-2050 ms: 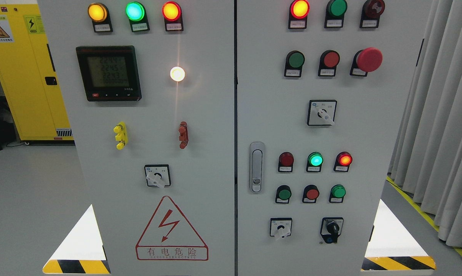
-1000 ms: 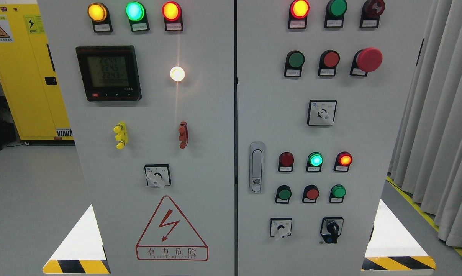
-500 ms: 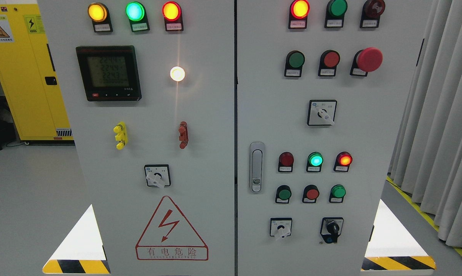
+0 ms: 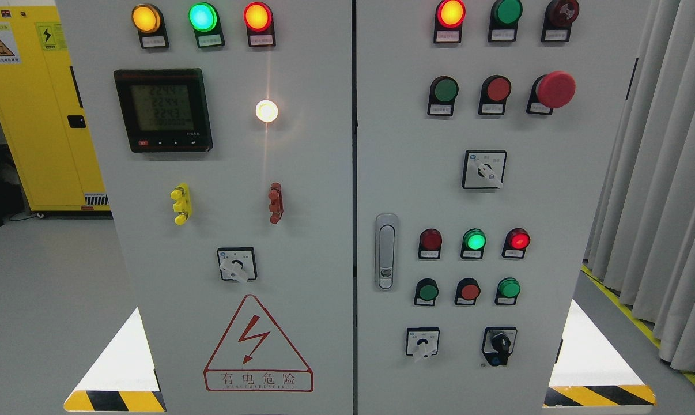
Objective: Press green start button
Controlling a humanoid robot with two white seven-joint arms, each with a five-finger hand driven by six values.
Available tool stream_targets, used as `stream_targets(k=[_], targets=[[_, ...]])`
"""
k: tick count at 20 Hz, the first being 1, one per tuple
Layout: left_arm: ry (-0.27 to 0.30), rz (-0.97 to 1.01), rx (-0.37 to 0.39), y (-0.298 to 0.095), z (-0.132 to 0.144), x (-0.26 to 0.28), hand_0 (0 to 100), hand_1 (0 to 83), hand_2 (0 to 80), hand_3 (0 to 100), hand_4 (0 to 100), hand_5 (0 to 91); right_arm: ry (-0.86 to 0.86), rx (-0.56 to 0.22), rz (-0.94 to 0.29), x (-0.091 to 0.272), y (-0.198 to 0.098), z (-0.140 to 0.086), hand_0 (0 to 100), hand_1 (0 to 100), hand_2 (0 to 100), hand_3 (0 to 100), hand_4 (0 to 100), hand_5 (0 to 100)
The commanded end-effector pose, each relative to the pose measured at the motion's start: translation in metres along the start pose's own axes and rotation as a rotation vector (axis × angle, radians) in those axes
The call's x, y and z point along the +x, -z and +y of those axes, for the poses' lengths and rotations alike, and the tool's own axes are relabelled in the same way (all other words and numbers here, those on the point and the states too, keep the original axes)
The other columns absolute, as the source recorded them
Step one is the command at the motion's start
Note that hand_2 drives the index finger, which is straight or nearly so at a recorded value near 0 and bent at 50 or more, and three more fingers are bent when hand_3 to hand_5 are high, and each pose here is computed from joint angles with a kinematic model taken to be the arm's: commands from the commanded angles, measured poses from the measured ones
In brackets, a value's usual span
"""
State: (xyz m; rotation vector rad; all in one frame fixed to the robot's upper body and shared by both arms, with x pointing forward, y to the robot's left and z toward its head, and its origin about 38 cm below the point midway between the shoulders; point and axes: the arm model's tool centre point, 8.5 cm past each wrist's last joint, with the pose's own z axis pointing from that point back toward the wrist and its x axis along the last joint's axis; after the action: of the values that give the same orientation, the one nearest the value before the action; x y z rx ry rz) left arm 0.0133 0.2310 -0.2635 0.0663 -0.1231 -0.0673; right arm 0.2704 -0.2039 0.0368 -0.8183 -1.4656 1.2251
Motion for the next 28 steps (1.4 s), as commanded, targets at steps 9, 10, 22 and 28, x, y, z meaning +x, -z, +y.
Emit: stream_targets(k=[9, 10, 22, 28], targets=[[-0.003, -0.01, -0.037, -0.001, -0.022, -0.001, 12, 55.6, 0.0, 0, 0, 0.0, -0.194, -0.476, -0.168, 0.036, 0.042, -0.178, 25, 56, 1, 60, 58, 42], [-0.003, -0.01, -0.035, -0.001, -0.022, -0.001, 12, 55.6, 0.0, 0, 0, 0.0, -0.201, -0.47, -0.171, 0.037, 0.047, -0.182, 25, 56, 1, 61, 59, 43], [-0.003, -0.01, -0.037, -0.001, -0.022, -0.001, 12, 55.6, 0.0, 0, 0, 0.0, -0.23, -0.487, -0.209, 0.045, 0.094, -0.213, 26, 57, 0, 61, 61, 43], [-0.001, -0.011, -0.035, -0.001, -0.022, -0.001, 12, 55.6, 0.0, 0, 0, 0.0, -0.217, -0.43, -0.204, 0.043, 0.106, -0.199, 25, 57, 0, 60, 61, 43]])
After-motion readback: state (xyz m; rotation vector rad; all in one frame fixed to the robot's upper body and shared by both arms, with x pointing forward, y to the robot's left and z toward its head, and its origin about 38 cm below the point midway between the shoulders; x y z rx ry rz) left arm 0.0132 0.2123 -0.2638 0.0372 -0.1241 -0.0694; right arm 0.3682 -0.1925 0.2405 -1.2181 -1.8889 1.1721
